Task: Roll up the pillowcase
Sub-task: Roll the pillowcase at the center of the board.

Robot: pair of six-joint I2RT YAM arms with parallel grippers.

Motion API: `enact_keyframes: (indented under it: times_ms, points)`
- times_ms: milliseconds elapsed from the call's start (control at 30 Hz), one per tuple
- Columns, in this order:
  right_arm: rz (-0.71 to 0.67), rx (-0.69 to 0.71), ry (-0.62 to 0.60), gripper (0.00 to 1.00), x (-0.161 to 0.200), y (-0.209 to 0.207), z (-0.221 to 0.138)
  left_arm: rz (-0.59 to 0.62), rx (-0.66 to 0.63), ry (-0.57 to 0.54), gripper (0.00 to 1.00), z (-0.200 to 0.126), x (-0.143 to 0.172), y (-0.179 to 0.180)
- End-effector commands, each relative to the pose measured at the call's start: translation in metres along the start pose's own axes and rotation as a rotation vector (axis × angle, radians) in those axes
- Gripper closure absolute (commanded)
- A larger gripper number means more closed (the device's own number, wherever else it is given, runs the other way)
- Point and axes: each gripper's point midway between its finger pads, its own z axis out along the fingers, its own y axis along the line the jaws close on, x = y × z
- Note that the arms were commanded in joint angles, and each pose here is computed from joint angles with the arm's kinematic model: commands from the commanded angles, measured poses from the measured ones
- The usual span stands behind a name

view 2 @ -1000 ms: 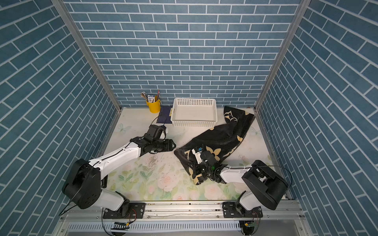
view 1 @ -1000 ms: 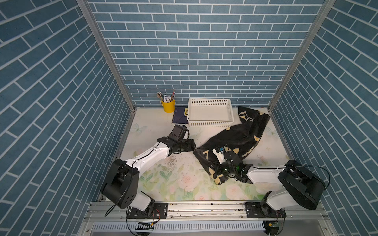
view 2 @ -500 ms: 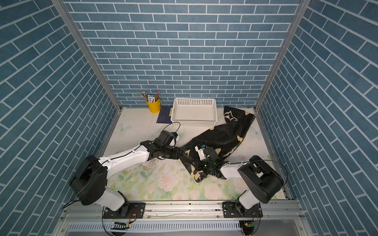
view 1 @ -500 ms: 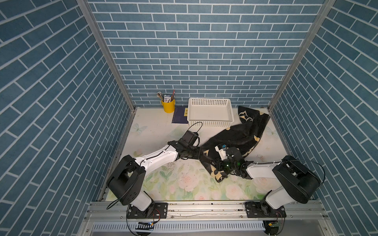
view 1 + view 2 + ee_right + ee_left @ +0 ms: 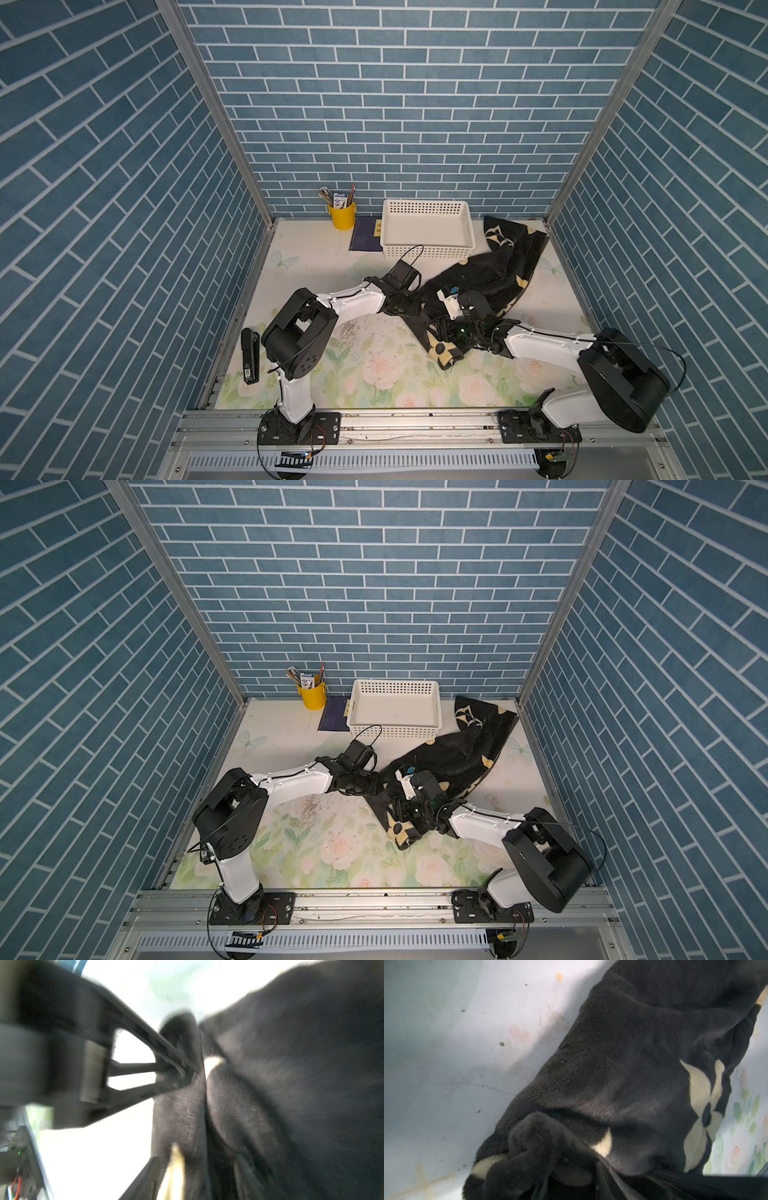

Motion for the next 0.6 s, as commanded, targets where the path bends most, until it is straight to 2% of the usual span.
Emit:
enact_keyframes:
  times_ms: [0, 100, 200, 333, 400, 467, 567]
  points:
    - [-0.120, 0.157, 0.100, 0.34, 0.021, -0.009, -0.025, -0.037, -0.062, 0.018, 0.60, 0.009, 0.004, 0.012]
    - [-0.156, 0.173, 0.155, 0.34, 0.044, 0.001, -0.038, -0.052, -0.074, 0.029, 0.60, 0.011, 0.005, 0.015]
    - [-0.169, 0.191, 0.211, 0.37, 0.064, 0.001, -0.047, -0.069, -0.088, 0.036, 0.61, 0.013, 0.006, 0.020]
    - [-0.151, 0.277, 0.208, 0.58, 0.070, -0.017, -0.051, -0.086, -0.098, 0.036, 0.62, 0.012, 0.007, 0.025]
    - [-0.120, 0.352, 0.234, 0.63, 0.075, -0.035, -0.047, -0.090, -0.103, 0.035, 0.62, 0.011, 0.007, 0.027]
    - [-0.099, 0.373, 0.276, 0.65, 0.083, -0.044, -0.040, -0.093, -0.103, 0.036, 0.62, 0.011, 0.007, 0.028]
    - [-0.097, 0.410, 0.273, 0.61, 0.084, -0.053, -0.034, -0.099, -0.089, 0.035, 0.62, 0.010, 0.008, 0.028]
